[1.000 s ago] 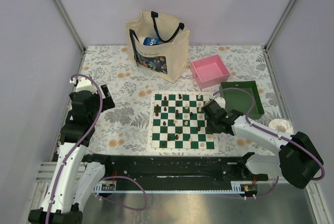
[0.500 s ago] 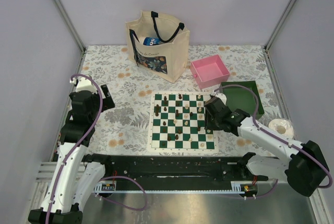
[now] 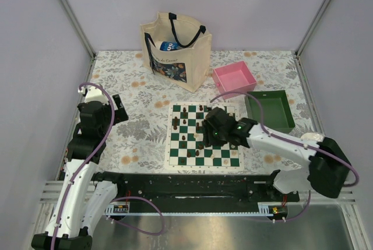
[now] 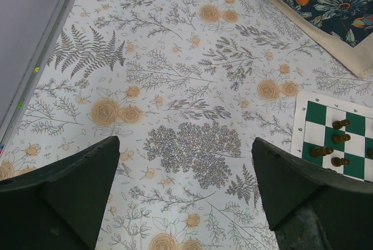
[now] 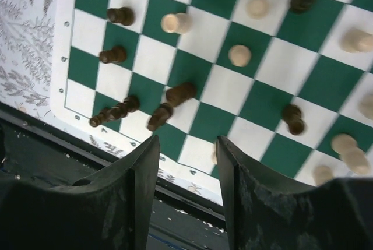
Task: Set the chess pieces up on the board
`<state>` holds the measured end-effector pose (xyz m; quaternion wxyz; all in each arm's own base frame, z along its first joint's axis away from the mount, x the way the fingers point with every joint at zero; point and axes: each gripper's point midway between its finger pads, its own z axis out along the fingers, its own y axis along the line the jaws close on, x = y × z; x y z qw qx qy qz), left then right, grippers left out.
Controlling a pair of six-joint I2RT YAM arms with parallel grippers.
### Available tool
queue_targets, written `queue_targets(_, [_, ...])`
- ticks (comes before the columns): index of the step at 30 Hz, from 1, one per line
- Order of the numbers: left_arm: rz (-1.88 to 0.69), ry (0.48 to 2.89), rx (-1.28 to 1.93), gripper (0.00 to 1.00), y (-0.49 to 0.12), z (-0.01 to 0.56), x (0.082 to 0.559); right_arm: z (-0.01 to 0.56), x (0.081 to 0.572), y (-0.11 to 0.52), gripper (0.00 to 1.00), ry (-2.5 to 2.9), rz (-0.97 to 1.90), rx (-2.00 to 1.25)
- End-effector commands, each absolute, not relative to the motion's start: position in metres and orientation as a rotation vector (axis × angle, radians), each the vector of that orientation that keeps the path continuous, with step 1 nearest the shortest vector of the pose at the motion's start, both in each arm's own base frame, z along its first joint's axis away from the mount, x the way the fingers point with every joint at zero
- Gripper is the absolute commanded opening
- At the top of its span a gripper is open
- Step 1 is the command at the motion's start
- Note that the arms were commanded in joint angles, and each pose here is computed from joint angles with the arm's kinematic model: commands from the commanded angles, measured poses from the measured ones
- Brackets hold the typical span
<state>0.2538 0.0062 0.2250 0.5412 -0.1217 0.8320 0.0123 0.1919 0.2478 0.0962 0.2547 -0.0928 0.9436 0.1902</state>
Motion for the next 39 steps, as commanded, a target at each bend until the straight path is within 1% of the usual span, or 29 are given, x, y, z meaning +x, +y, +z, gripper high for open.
queue_targets(1, [0.011, 1.935, -0.295, 0.99, 0.005, 0.236, 0.259, 0.115, 0.193, 0.301, 0.52, 2.511, 0.621, -0.393])
queue_targets(7, [0.011, 1.933, -0.295, 0.99, 0.005, 0.237, 0.259, 0.105, 0.195, 0.326, 0.52, 2.524, 0.602, -0.432])
queue_targets(13, [0.015, 1.935, -0.293, 0.99, 0.006, 0.236, 0.259, 0.088, 0.200, 0.317, 0.49, 2.564, 0.492, -0.418])
queue_targets(18, [0.013, 1.935, -0.292, 0.99, 0.005, 0.236, 0.259, 0.076, 0.197, 0.312, 0.48, 2.595, 0.460, -0.420])
queue_targets(23, [0.009, 1.935, -0.291, 0.99, 0.005, 0.236, 0.259, 0.082, 0.199, 0.306, 0.48, 2.568, 0.441, -0.410])
queue_targets(30, [0.008, 1.937, -0.290, 0.99, 0.005, 0.236, 0.260, 0.106, 0.200, 0.270, 0.48, 2.467, 0.414, -0.242])
queue_targets(35, [0.002, 1.936, -0.289, 0.99, 0.004, 0.237, 0.260, 0.100, 0.181, 0.244, 0.48, 2.475, 0.451, -0.148])
queue_targets(39, [-0.001, 1.938, -0.288, 0.99, 0.003, 0.236, 0.260, 0.085, 0.164, 0.223, 0.48, 2.547, 0.402, -0.111])
